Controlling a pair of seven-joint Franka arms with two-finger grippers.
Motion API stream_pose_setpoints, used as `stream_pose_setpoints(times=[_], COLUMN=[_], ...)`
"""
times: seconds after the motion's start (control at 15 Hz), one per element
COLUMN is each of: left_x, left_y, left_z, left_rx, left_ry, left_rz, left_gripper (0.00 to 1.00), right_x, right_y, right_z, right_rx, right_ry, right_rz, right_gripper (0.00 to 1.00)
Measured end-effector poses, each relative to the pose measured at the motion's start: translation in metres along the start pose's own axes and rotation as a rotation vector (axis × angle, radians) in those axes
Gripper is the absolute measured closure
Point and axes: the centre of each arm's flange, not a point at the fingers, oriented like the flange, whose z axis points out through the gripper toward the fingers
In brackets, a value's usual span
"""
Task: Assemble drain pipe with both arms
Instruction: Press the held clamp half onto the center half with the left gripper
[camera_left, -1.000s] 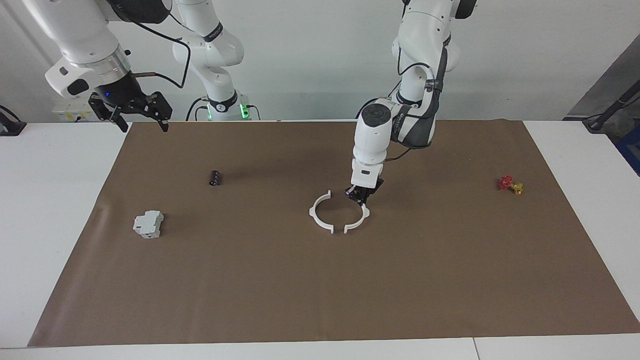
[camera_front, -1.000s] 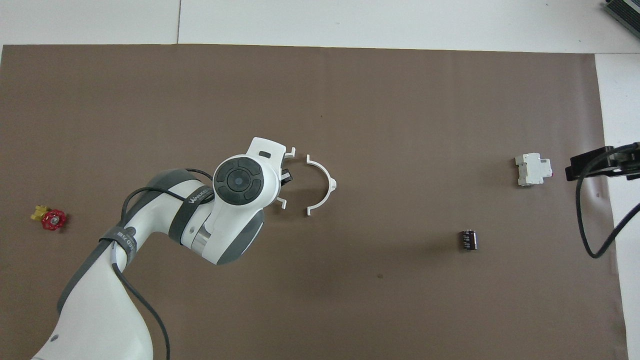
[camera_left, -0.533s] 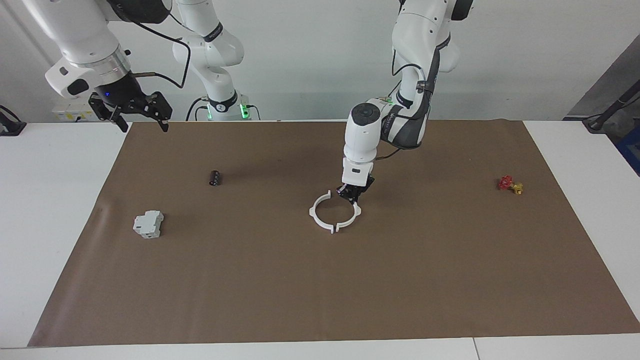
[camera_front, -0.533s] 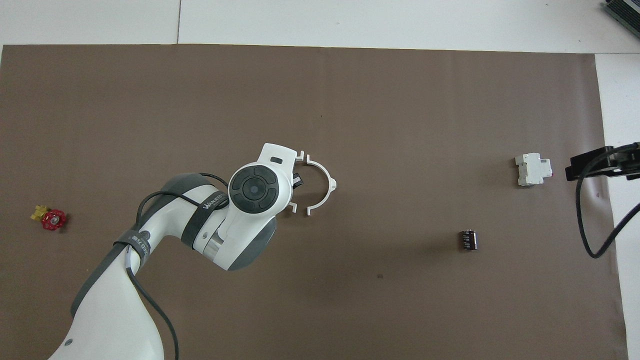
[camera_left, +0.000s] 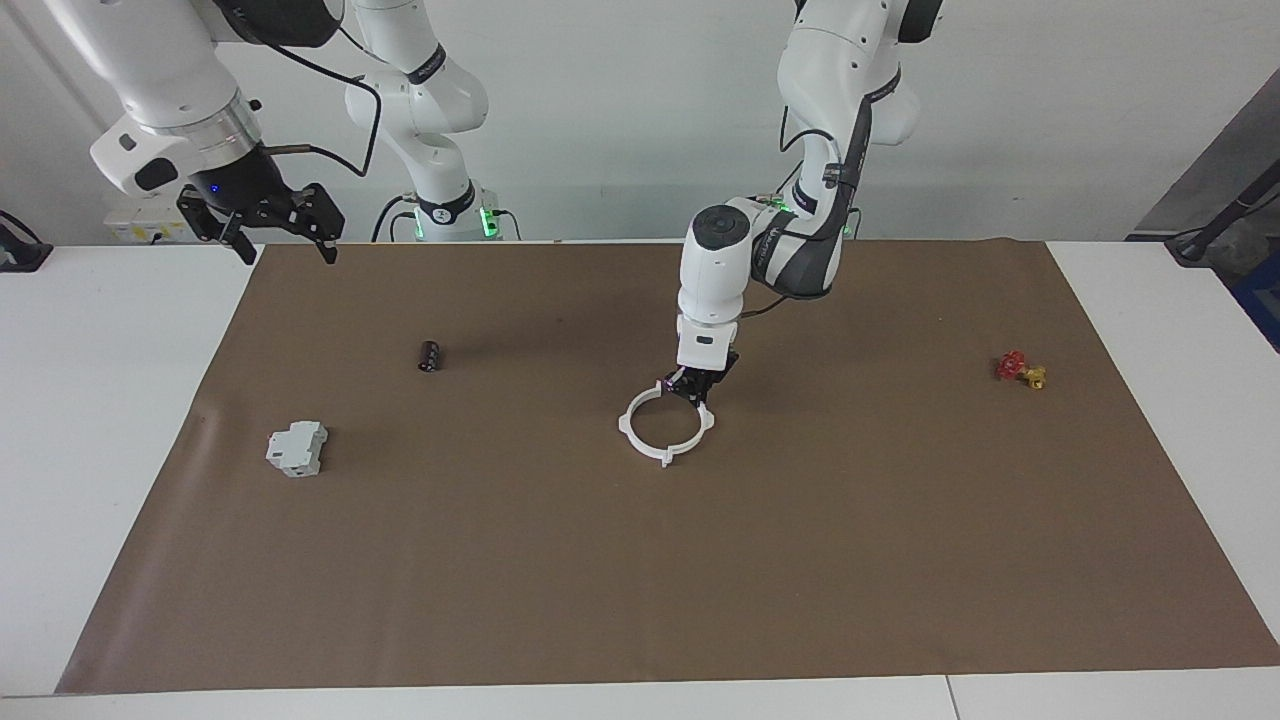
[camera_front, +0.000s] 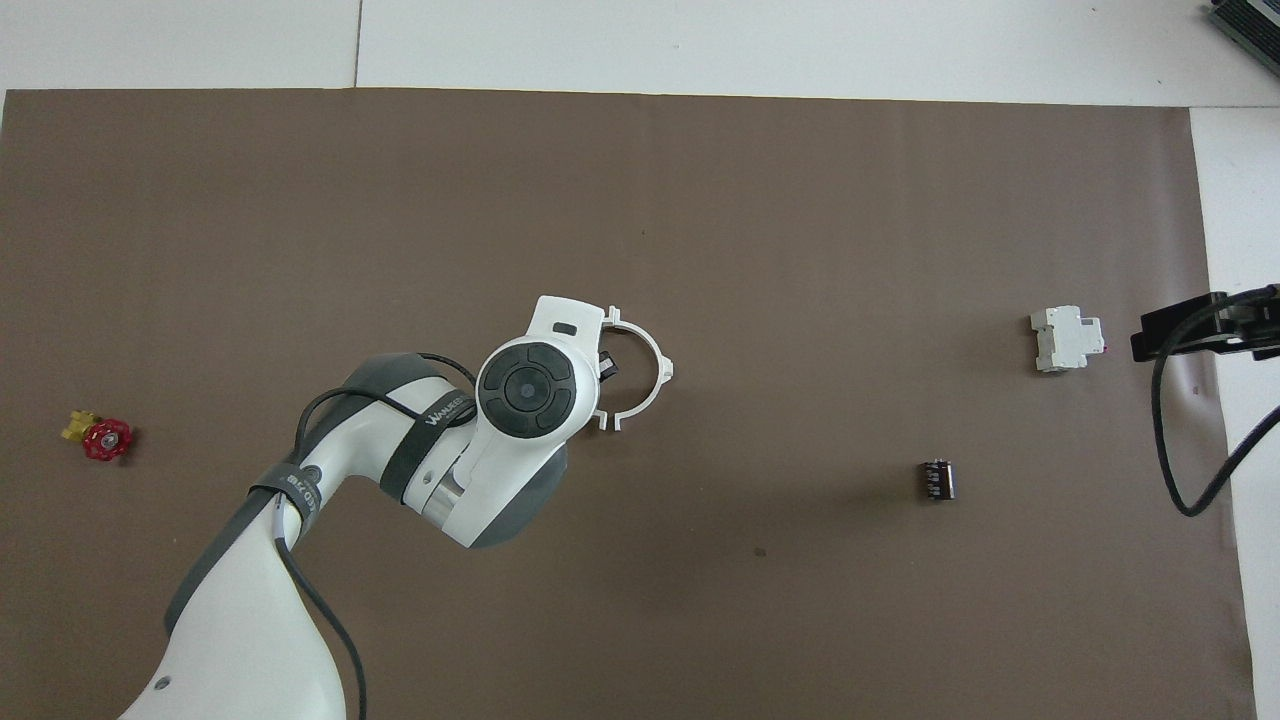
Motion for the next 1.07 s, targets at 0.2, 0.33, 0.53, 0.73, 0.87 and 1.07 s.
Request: stream_pose_setpoints(times=[0.2,0.33,0.53,0.73,0.87,1.07], left_x=[0.000,0.001,0.005,0.009,0.010,0.010], left_y=[0.000,-0.001,-0.002,-0.004,-0.004,-0.002], left_z=[0.000,0.000,0.000,0.000,0.000,0.000], left_rx=[0.000,0.000,0.000,0.000,-0.004,-0.016], left_ry=[0.001,0.001,0.003,0.006,0.008,0.012], left_rz=[-0.003,-0.005,-0.012,-0.022,-0.047,-0.076], left_gripper=[0.93,0.93,0.93,0.93,0.93,0.93], right_x=[0.000,0.000,0.000,0.000,0.000,0.000], right_y=[0.000,0.000,0.000,0.000,0.000,0.000], right_z=[0.000,0.000,0.000,0.000,0.000,0.000], right_rx=[0.000,0.000,0.000,0.000,0.000,0.000], right_ry=[0.000,0.000,0.000,0.000,0.000,0.000], right_rz=[0.000,0.000,0.000,0.000,0.000,0.000], right_gripper=[0.00,0.00,0.00,0.00,0.00,0.00])
